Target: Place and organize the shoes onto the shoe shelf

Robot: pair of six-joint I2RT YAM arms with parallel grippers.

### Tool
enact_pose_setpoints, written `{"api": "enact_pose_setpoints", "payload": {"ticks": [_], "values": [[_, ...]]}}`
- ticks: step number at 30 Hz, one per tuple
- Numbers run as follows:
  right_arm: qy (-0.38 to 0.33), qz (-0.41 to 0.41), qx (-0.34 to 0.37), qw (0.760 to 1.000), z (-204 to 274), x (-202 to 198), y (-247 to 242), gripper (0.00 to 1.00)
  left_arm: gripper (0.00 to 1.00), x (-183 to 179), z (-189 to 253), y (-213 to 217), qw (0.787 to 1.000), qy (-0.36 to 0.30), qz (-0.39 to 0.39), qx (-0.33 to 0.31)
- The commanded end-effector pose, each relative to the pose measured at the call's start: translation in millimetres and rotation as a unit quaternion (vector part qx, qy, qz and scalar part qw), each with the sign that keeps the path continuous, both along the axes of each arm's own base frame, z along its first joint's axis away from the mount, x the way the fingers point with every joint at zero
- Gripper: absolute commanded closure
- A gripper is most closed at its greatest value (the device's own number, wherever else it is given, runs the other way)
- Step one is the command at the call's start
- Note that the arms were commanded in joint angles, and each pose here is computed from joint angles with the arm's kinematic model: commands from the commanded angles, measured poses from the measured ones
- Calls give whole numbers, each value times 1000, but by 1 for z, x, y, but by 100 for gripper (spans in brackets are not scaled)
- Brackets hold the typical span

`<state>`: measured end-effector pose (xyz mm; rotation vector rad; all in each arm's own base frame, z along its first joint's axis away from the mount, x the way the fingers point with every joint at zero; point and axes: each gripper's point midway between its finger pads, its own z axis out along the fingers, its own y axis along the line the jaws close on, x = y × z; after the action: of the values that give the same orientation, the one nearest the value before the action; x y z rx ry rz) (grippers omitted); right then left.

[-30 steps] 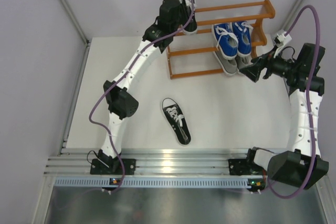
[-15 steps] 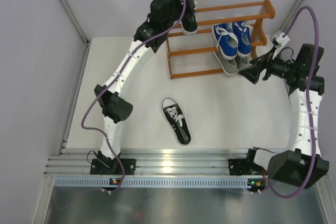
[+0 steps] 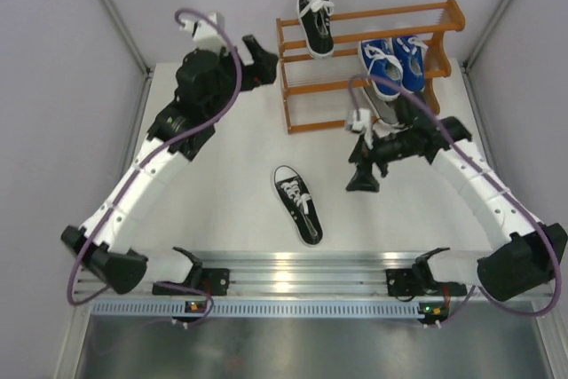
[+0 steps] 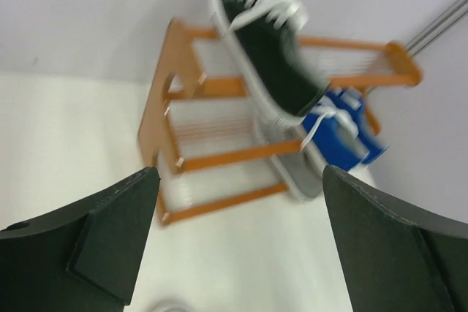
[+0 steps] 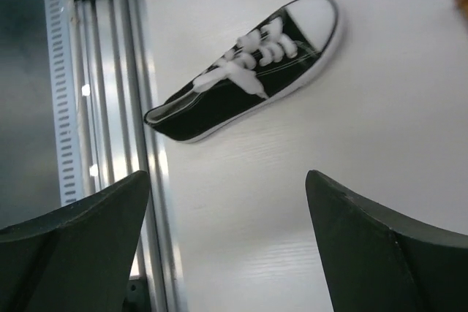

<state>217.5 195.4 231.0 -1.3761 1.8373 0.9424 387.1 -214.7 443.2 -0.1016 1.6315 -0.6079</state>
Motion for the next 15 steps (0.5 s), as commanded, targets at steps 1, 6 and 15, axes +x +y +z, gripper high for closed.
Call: {"api": "enact_pose_setpoints", "payload": {"ticks": [1,6,15], "values": [[-23,32,-71,997,-38,-23,26,12,1,-41,-29,41,999,27,42,-20],[41,-26,-61,997,-69,-28,76,11,2,-88,-130,86,987,119,105,-19],[111,-93,-103,984,-131,-47,99,11,2,-139,-175,125,973,153,154,-76]]}}
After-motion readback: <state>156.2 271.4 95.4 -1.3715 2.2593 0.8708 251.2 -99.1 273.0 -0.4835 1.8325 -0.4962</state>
